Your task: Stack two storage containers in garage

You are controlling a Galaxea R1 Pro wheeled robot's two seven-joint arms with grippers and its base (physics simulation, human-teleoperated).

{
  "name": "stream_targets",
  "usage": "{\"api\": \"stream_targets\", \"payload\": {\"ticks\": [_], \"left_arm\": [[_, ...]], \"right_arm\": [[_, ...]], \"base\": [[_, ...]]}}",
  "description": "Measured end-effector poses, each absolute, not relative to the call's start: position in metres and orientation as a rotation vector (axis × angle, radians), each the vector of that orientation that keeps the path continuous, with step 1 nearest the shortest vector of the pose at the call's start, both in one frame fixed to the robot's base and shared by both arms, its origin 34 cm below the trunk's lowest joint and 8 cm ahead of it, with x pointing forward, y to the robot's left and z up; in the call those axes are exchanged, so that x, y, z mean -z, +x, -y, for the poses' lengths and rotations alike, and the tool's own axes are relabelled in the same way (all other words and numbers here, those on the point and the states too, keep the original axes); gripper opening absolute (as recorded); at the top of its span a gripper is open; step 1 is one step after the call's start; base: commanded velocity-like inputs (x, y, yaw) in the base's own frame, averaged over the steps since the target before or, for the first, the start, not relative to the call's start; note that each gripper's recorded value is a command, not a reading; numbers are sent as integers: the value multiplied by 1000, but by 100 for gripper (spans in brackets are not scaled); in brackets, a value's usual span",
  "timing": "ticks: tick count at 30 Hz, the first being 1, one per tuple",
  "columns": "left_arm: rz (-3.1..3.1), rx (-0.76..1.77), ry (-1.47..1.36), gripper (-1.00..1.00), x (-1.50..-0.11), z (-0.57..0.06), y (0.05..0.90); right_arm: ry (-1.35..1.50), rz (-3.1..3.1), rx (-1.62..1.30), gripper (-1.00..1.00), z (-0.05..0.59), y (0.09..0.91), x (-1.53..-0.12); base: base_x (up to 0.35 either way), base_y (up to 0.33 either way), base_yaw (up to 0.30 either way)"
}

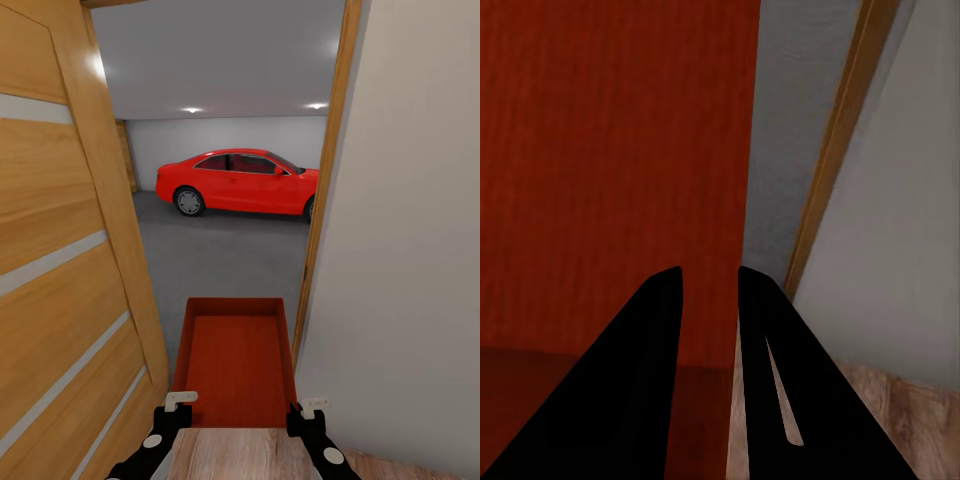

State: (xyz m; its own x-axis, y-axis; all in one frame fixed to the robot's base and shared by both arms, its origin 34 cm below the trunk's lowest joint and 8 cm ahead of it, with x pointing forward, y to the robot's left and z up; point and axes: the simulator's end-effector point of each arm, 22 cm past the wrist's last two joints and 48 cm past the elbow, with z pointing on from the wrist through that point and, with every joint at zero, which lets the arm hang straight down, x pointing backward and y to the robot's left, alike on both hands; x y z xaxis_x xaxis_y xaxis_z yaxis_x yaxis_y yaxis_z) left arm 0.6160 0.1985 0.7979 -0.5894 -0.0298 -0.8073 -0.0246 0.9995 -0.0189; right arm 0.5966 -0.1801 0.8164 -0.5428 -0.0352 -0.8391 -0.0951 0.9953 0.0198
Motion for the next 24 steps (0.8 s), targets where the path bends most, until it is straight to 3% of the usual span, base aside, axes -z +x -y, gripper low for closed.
{"api": "stream_targets", "payload": {"ticks": [6,17,24], "left_arm": [[-2201,7,-37,-100,-798,-199,616],[-2202,7,-38,-100,-798,-199,616],[-2201,7,-38,-100,-798,-199,616]], "right_arm": [[-90,-2144,-77,-100,180,597,-817],[-90,-2145,-76,-100,180,597,-816],[-90,-2145,-76,-100,180,597,-816]], "base": [[0,33,0],[0,241,0],[0,37,0]]}}
